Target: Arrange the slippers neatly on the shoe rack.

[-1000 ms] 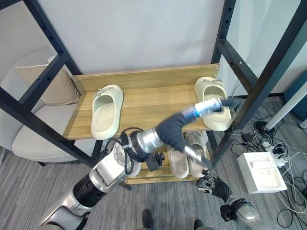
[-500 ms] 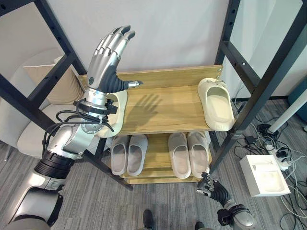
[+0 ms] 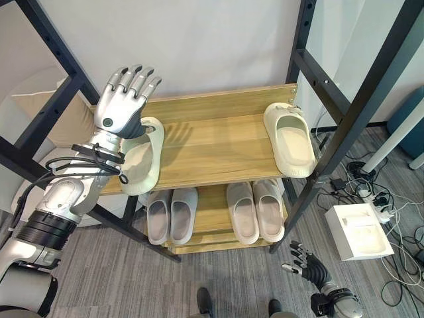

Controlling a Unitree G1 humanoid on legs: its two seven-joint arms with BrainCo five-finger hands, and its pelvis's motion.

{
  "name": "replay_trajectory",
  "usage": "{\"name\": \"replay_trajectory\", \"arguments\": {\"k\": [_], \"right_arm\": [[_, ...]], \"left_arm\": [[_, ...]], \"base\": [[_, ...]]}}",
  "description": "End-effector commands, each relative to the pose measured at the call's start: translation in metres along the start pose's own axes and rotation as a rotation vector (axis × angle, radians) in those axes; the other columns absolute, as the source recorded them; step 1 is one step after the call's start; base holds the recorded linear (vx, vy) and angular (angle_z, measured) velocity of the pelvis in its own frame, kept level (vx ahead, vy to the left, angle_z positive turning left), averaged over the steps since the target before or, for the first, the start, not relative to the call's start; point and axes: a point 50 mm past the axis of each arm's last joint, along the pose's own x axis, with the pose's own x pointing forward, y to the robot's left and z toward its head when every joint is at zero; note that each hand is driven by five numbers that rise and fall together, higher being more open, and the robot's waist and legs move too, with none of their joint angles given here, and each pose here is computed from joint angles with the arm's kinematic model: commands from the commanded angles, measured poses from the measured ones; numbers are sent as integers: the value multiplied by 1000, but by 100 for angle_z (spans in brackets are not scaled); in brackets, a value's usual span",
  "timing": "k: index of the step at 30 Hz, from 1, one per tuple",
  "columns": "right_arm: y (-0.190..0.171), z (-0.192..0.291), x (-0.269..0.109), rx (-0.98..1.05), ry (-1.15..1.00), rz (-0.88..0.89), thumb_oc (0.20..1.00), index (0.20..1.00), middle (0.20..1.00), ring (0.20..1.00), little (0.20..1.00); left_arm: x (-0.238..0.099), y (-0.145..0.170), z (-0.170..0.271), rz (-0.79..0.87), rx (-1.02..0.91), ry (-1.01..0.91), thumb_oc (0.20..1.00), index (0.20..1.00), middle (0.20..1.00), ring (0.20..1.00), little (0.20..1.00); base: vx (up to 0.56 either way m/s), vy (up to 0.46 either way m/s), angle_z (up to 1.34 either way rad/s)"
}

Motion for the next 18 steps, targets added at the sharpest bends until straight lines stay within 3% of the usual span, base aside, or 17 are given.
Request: {"name": "replay_trajectory", "arguments": {"k": [1, 18], "right_arm": [[4, 42, 9, 12, -198, 29, 1000, 1000, 1000, 1000, 1000], [-1, 42, 1, 5, -201, 11, 1000, 1000, 1000, 1000, 1000]], "left_arm": [[15, 25, -32, 77, 102, 92, 1000, 1000, 1000, 1000, 1000], [1, 2, -74, -119, 278, 240, 1000, 1000, 1000, 1000, 1000]], "base": [[0, 0, 0], [8, 10, -3]]}}
